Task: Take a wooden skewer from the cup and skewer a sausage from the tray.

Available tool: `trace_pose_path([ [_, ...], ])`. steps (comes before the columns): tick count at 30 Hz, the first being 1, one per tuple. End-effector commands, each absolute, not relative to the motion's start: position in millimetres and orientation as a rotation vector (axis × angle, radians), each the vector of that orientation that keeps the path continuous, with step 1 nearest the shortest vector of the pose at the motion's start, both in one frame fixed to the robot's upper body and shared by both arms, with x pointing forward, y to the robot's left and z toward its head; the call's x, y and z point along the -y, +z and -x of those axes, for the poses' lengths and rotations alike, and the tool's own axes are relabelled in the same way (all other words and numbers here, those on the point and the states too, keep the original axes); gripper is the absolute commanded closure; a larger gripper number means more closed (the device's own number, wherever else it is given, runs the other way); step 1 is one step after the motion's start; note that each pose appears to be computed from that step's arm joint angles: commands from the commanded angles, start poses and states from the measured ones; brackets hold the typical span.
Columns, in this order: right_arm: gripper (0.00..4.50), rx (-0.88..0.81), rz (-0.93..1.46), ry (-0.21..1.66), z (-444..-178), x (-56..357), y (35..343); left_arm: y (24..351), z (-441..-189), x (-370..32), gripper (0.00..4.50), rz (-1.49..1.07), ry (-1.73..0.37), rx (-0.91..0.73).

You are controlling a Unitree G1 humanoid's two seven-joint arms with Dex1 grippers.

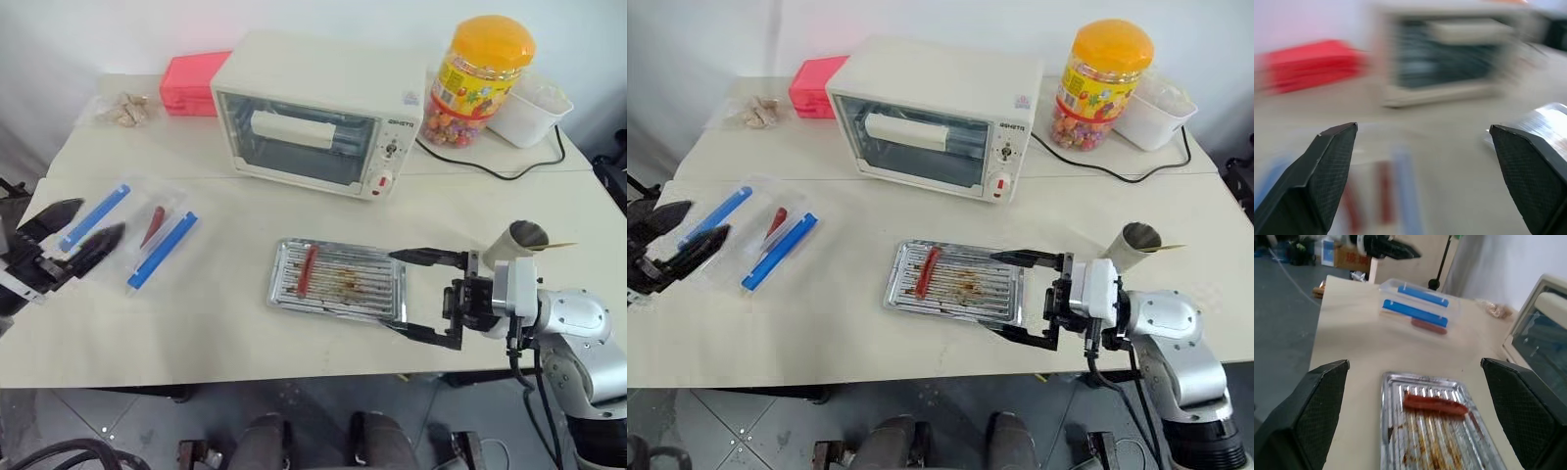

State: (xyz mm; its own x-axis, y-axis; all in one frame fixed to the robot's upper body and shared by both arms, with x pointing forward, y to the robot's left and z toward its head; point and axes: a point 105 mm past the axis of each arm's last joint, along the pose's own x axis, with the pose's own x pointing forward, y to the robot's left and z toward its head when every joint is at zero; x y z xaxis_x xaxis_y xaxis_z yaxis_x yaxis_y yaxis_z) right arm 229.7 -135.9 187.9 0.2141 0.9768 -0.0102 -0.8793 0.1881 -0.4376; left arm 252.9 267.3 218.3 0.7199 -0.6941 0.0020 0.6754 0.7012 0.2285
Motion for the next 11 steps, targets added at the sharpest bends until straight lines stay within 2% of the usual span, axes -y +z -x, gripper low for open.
trace_pose_path([
  [1,0.00,0.260,0.403,1.339,-225.5,151.3,182.6,179.0,-236.0,-225.8,0.04,-0.363,-0.995,-0.038],
  [4,0.00,0.217,0.425,1.347,-224.9,158.9,170.4,162.2,-224.6,-214.2,0.04,-0.385,-1.086,-0.069],
  [6,0.00,0.189,0.428,1.319,-228.2,168.7,161.3,145.3,-227.6,-218.6,0.04,-0.416,-1.045,-0.131],
  [11,0.00,0.191,0.464,1.323,-228.3,175.2,152.9,138.8,-229.1,-224.0,0.04,-0.435,-0.999,-0.094],
])
